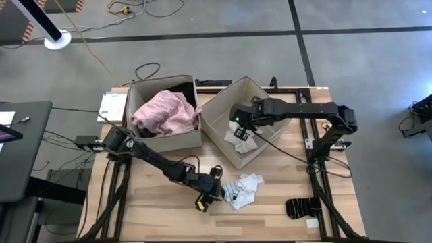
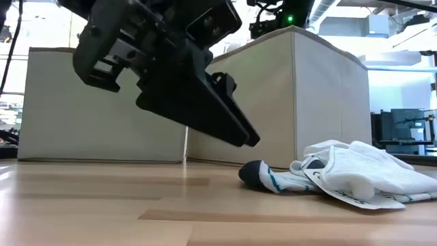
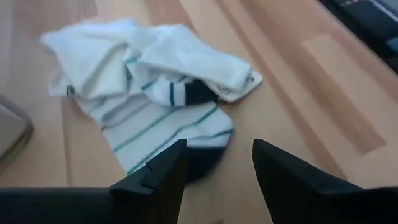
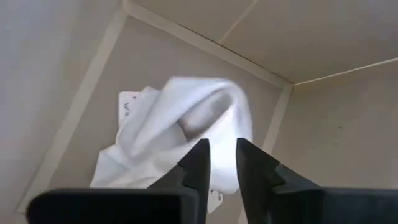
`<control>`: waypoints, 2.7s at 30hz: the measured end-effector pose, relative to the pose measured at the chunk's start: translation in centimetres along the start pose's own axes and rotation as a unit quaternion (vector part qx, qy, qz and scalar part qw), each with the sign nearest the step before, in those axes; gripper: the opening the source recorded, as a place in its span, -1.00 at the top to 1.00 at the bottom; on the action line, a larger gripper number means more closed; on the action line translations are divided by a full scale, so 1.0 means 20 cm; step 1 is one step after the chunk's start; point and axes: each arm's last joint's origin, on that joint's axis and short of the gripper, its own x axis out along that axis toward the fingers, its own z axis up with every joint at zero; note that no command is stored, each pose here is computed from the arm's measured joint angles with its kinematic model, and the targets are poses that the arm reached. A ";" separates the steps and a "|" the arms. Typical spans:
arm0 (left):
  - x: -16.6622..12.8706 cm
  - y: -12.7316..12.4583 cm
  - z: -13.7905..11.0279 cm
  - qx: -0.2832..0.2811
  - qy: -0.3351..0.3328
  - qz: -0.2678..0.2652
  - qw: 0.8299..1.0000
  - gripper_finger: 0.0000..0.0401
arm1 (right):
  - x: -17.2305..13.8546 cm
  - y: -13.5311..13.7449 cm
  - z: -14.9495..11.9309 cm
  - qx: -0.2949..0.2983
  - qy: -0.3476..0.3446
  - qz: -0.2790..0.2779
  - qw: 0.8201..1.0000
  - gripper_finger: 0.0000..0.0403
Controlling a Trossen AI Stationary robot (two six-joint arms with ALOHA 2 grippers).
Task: Sort clothes
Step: Put the white striped sock into the right laundry organizer
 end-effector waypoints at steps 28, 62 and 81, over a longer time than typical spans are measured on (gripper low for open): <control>0.22 0.08 -0.09 0.005 0.011 -0.057 0.998 0.21 | -0.04 0.08 -0.01 -0.005 -0.022 -0.006 1.000 -0.32; -0.52 0.02 0.45 0.151 0.025 0.061 0.986 0.99 | -0.72 0.31 -0.26 -0.058 -0.251 0.142 0.956 -0.31; -1.07 0.01 0.60 0.144 -0.067 0.173 0.972 0.99 | -0.71 0.72 -0.39 -0.118 -0.273 0.160 0.941 -0.31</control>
